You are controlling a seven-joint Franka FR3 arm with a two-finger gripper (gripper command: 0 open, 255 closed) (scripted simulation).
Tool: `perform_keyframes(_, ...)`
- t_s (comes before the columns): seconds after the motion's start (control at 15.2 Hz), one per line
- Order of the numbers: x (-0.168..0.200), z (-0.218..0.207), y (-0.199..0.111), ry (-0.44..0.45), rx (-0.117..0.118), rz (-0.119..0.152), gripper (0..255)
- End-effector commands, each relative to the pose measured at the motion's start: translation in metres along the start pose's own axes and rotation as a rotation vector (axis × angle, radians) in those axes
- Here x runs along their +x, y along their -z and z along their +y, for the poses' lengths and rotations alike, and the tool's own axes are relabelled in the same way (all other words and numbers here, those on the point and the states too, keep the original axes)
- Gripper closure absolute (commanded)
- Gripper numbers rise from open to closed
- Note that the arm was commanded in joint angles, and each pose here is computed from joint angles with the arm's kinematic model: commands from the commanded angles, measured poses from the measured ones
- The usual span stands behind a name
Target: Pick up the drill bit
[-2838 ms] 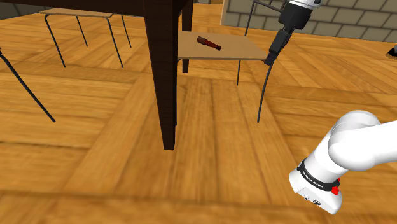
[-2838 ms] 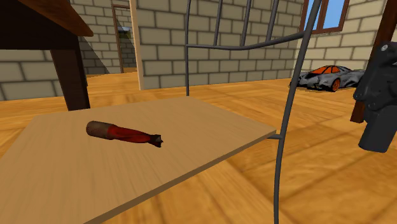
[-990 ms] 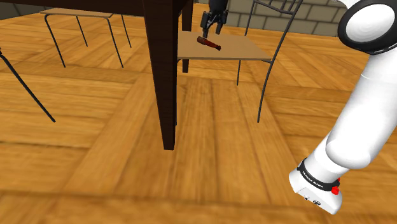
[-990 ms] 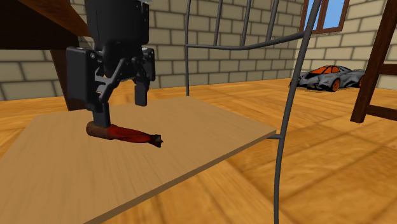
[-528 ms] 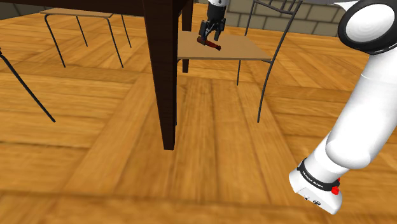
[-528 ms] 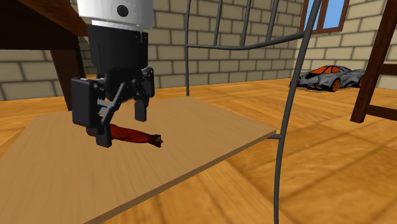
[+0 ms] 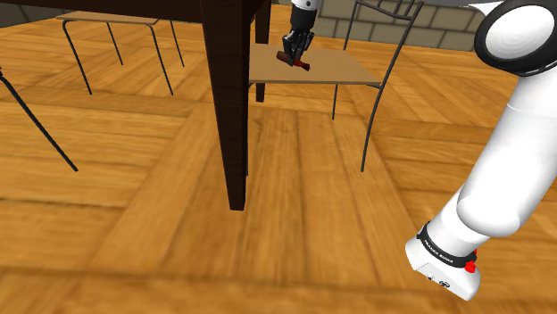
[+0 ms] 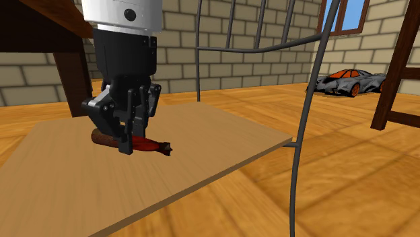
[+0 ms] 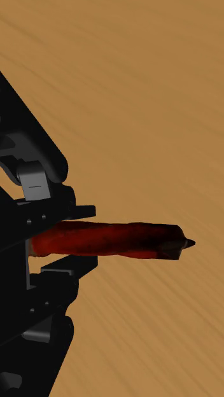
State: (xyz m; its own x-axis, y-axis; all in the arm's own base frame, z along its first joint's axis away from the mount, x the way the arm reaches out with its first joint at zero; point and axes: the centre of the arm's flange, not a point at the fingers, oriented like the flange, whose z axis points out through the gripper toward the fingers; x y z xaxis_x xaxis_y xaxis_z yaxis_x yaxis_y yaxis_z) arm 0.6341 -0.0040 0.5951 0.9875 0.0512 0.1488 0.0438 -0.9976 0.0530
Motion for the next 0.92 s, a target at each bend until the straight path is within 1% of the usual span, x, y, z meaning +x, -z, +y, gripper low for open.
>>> perform_keyframes(0.0,0.000,0.000,0.000,0.000,0.000,0.000,255)
perform_keyframes(0.13,0.000,0.000,0.000,0.000,0.000,0.000,255)
perform_keyframes(0.86,0.008,0.003,0.057,0.000,0.000,0.000,255)
